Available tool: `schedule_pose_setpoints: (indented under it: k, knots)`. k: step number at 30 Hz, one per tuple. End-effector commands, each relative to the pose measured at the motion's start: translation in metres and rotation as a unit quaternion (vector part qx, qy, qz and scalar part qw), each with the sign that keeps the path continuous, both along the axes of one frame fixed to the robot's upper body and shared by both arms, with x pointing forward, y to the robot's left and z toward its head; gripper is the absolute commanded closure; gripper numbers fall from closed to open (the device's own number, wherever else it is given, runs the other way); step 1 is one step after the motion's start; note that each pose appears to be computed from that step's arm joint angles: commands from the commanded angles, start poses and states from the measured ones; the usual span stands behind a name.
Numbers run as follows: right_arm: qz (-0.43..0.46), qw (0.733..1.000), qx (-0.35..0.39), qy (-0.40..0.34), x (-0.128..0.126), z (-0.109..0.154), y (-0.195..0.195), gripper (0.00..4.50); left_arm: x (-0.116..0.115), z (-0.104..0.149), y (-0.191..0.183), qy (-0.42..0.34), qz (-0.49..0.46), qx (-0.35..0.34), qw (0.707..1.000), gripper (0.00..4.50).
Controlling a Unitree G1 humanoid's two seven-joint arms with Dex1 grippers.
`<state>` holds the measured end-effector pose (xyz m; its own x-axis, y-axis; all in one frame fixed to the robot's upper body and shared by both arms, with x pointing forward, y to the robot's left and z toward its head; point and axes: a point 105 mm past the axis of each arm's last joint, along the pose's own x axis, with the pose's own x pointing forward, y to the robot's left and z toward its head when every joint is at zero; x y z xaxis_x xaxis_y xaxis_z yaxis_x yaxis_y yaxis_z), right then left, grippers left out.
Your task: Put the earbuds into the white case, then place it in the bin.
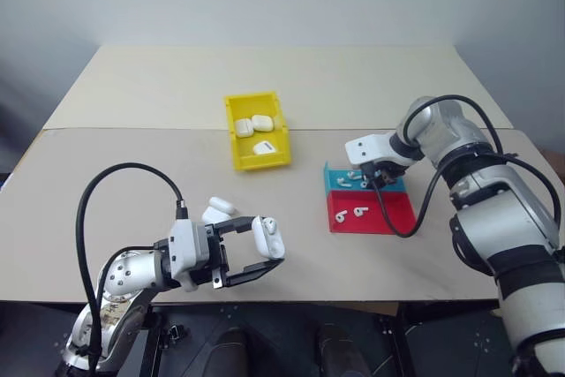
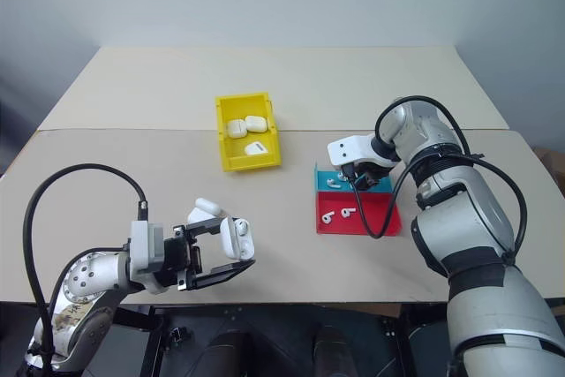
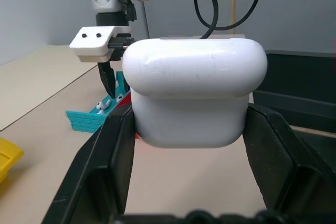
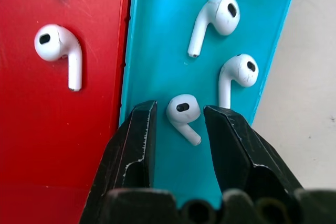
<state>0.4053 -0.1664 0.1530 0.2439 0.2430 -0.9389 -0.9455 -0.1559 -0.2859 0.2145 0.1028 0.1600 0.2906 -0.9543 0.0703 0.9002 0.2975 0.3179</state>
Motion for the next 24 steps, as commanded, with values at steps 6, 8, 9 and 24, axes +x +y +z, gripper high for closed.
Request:
schedule_pose_setpoints:
  k: [6,8,9,24]
  knots:
    - [0.006,1.0,0.012,-0.019,0.0042,0.0089,0.0053,2.63,-0.0055,0.0092,-0.0058,-0.02,-0.006,-0.008,1.0,1.73]
    - [0.004,1.0,0.012,-0.019,0.0043,0.009,0.0044,2.63,-0.0044,0.0092,-0.0062,-0.022,-0.006,-0.008,1.0,1.73]
    - [0.003,1.0,0.009,-0.02,0.0044,0.0085,0.0028,2.63,-0.0036,0.0093,-0.0063,-0.022,-0.006,-0.008,1.0,1.73]
    - [0.003,1.0,-0.002,-0.022,0.0045,0.0077,-0.0016,2.63,0.0003,0.0096,-0.0108,-0.027,-0.01,-0.009,1.0,1.73]
